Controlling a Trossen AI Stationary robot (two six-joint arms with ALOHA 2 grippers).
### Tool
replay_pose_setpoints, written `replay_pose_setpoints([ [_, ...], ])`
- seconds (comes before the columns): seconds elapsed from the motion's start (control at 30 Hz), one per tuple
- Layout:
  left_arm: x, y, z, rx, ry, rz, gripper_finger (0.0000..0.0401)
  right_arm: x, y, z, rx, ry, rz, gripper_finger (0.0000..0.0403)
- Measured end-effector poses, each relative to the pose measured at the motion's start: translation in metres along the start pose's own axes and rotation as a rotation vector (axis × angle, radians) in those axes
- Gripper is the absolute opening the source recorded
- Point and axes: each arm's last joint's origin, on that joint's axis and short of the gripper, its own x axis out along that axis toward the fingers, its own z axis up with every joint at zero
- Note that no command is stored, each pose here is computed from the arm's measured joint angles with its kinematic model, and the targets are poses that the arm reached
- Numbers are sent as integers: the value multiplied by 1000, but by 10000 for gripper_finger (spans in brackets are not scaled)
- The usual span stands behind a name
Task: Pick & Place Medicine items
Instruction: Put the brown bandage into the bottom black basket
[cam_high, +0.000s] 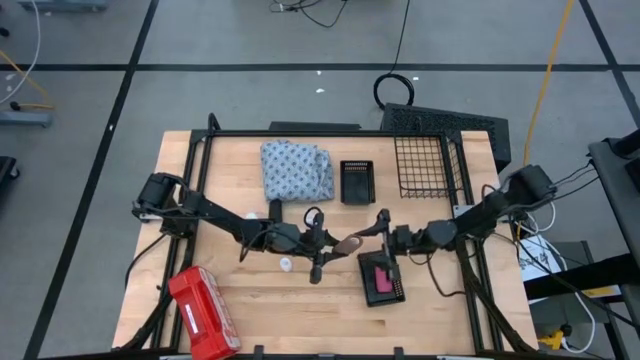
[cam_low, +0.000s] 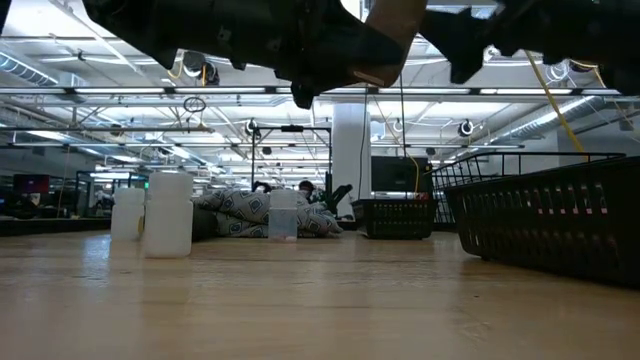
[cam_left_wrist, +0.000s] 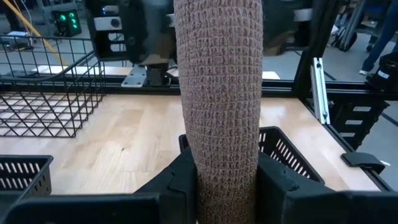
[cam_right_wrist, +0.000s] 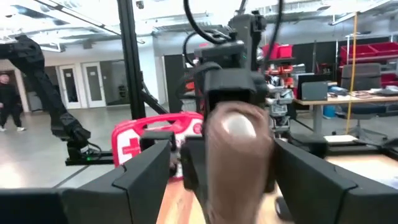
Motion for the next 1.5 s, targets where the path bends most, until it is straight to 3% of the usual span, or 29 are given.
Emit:
replay_pose_setpoints([
  [0.33, 0, 0, -1, -4, 8, 0, 104, 15, 3, 0, -25, 21, -14, 248],
  [0.9, 0, 0, -1, -31, 9, 0, 104, 16, -4, -3, -14, 53, -37, 111],
  [1.13, 0, 0, -1, -41, 9, 0, 104, 16, -4, -4, -21, 53, -37, 91],
  [1.23, 0, -1, -1, -124, 14, 0, 105, 16, -4, -4, -21, 53, -37, 90],
  [1.5, -12, 1, 19, -187, -8, -9, 180, 14, 2, -3, -115, 49, -13, 89],
])
